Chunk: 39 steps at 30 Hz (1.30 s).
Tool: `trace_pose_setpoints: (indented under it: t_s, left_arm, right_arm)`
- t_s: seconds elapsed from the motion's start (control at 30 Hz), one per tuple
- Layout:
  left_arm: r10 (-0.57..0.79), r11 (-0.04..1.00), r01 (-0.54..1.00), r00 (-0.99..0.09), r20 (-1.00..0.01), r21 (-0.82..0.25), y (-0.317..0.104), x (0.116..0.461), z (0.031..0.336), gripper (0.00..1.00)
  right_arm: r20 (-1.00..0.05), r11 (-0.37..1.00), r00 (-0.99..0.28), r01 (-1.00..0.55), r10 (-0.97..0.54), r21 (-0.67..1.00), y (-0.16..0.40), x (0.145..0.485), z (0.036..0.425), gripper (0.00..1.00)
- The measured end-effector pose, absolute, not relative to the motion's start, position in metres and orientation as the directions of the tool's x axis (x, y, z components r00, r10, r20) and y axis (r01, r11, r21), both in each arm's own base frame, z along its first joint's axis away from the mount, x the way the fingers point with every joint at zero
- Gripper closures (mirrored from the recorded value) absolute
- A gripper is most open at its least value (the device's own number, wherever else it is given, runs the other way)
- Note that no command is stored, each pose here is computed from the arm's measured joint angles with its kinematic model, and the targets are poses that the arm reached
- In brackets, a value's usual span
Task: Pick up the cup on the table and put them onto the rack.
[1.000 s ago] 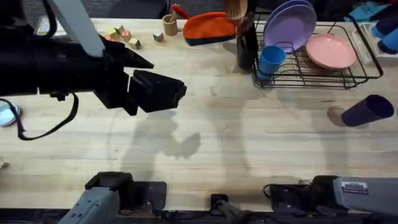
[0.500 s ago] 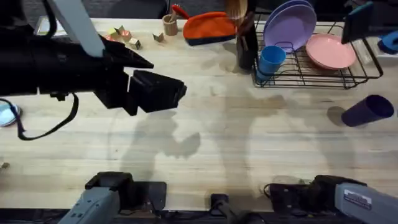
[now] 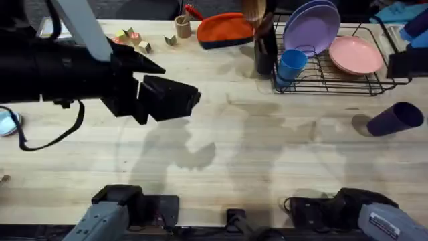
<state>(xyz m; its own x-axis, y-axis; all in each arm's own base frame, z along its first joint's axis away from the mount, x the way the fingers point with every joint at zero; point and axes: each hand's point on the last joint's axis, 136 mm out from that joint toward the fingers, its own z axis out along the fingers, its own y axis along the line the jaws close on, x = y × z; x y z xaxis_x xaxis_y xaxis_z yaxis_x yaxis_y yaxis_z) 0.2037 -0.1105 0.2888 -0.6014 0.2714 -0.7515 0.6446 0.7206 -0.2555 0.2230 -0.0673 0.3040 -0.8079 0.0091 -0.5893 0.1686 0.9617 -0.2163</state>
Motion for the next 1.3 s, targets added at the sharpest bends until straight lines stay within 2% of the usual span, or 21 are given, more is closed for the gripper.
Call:
trace_pose_setpoints:
  t_s: [0.37,0.4,0.83,1.3]
  left_arm:
    - [0.271,0.721,0.644,-0.602,-0.751,-0.256,-0.111,0.204,0.289,0.007]
    - [0.271,0.721,0.645,-0.601,-0.751,-0.256,-0.111,0.204,0.289,0.008]
    - [0.271,0.721,0.644,-0.601,-0.751,-0.255,-0.111,0.204,0.289,0.008]
    - [0.271,0.721,0.645,-0.601,-0.751,-0.256,-0.111,0.204,0.289,0.008]
  right_arm:
    - [-0.606,0.888,-0.775,0.393,0.181,-0.237,-0.122,0.210,0.306,0.005]
    - [-0.555,0.863,-0.783,0.459,0.281,-0.211,-0.143,0.213,0.290,0.006]
    - [-0.495,0.890,-0.813,0.429,0.307,-0.153,-0.143,0.232,0.267,0.005]
    - [-0.439,0.874,-0.819,0.466,0.369,-0.136,-0.159,0.236,0.208,0.005]
